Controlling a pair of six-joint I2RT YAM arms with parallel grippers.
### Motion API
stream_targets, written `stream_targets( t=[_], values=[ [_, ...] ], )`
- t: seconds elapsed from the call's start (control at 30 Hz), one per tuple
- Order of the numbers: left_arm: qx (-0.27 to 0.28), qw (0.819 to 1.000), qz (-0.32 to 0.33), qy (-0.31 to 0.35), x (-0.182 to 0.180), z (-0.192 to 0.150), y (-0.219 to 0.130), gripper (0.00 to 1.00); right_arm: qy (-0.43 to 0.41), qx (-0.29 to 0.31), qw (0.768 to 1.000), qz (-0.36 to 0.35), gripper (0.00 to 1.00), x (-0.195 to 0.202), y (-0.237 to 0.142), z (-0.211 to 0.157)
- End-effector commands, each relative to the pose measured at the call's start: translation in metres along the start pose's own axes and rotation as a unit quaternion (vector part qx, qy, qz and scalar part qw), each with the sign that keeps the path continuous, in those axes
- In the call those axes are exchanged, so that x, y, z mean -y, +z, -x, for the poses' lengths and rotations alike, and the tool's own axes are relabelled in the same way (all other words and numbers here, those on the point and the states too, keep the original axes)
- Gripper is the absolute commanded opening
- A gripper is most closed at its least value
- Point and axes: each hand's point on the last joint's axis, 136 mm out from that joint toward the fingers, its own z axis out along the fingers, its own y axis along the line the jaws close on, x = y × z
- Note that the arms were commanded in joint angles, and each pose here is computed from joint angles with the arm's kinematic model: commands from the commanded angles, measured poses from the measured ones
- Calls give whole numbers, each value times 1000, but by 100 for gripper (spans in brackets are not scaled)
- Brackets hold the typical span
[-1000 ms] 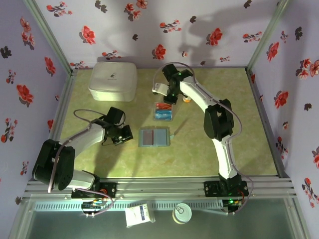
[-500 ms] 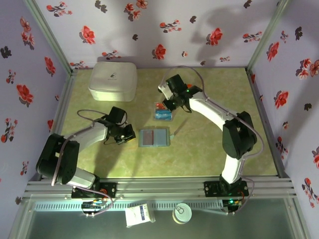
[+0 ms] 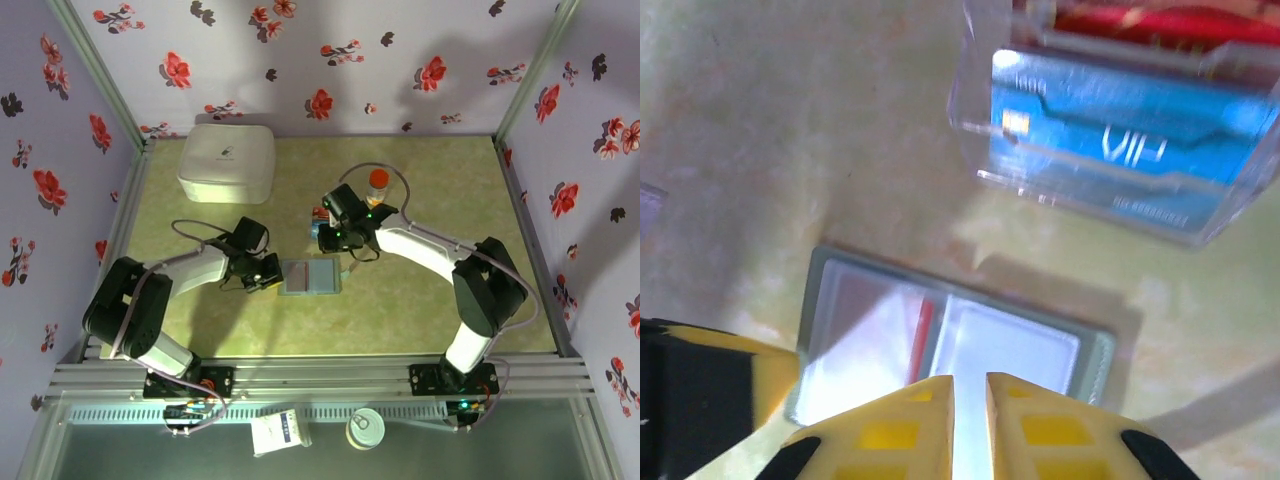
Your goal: Take the credit cards out of the card holder
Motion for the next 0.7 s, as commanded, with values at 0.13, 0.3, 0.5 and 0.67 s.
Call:
stream_targets(
  t=[0.13, 0.3, 0.5, 0.67],
  values=[
    [12, 1000, 15, 7, 2, 8, 3, 1, 80, -9, 994, 67, 19, -18, 2, -16],
    [12, 1000, 21, 8, 0, 7, 2, 1, 91, -23, 992, 81, 20, -25, 10, -24],
    [22, 1000, 15, 7, 2, 7, -4, 1, 96, -35, 990, 99, 20, -39, 20, -29],
    [13, 1000, 25, 5, -5, 4, 3, 1, 98, -46, 989, 103, 20, -49, 28, -35]
  ],
)
